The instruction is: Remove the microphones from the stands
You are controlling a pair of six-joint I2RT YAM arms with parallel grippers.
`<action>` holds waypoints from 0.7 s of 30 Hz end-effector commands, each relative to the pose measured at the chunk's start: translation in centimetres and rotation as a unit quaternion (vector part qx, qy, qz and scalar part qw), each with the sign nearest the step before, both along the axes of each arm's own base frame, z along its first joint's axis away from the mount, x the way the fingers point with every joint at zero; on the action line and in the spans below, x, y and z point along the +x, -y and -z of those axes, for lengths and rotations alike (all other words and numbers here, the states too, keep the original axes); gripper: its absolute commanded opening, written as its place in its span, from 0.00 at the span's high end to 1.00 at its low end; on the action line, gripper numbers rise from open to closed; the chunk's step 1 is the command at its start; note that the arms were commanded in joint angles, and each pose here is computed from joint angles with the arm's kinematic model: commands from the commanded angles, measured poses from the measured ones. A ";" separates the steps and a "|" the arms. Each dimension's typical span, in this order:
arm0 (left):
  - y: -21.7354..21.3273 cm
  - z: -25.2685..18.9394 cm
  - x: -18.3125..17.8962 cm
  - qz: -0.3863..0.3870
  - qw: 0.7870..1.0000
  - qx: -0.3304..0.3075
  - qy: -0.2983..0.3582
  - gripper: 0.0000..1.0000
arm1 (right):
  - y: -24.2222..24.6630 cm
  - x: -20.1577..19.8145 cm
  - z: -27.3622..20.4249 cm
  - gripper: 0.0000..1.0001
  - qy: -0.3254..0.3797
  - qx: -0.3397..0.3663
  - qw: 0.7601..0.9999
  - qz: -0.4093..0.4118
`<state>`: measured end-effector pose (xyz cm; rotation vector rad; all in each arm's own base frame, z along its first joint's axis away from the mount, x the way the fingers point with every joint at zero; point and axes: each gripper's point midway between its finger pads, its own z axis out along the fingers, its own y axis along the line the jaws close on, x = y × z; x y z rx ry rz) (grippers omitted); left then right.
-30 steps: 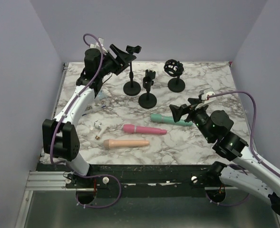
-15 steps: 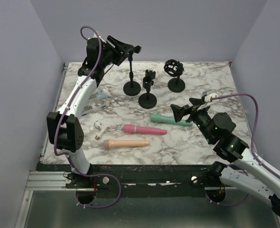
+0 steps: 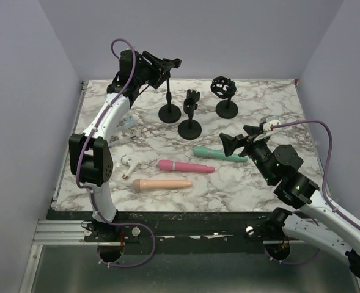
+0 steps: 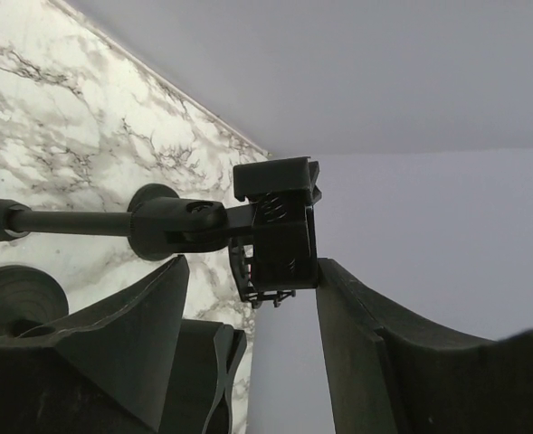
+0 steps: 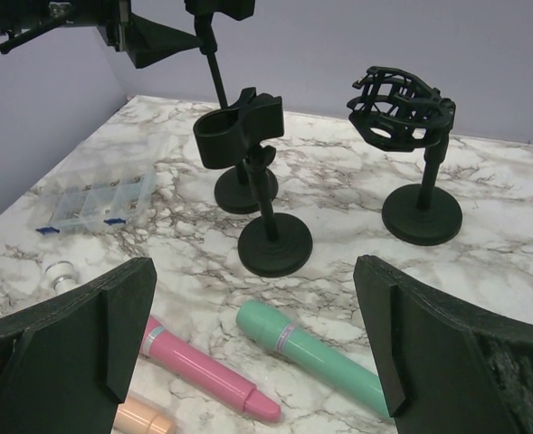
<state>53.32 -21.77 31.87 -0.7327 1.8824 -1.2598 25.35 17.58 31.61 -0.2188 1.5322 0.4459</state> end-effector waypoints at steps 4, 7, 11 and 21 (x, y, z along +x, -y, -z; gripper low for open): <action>-0.3 0.5 0.7 -0.011 1.000 0.000 0.001 0.50 | 0.3 0.3 -0.1 0.00 0.007 0.002 1.000 0.014; -0.5 1.2 0.9 -0.017 1.000 0.005 0.000 0.58 | 0.3 0.3 0.1 0.00 0.005 0.001 1.000 0.014; -0.6 3.1 0.8 -0.018 1.000 0.015 -0.011 0.68 | 0.2 0.3 0.1 0.00 0.005 0.000 1.000 0.013; -0.6 9.5 0.4 -0.013 0.998 0.027 -0.057 0.76 | -0.2 0.5 0.6 0.00 0.001 -0.005 1.000 0.008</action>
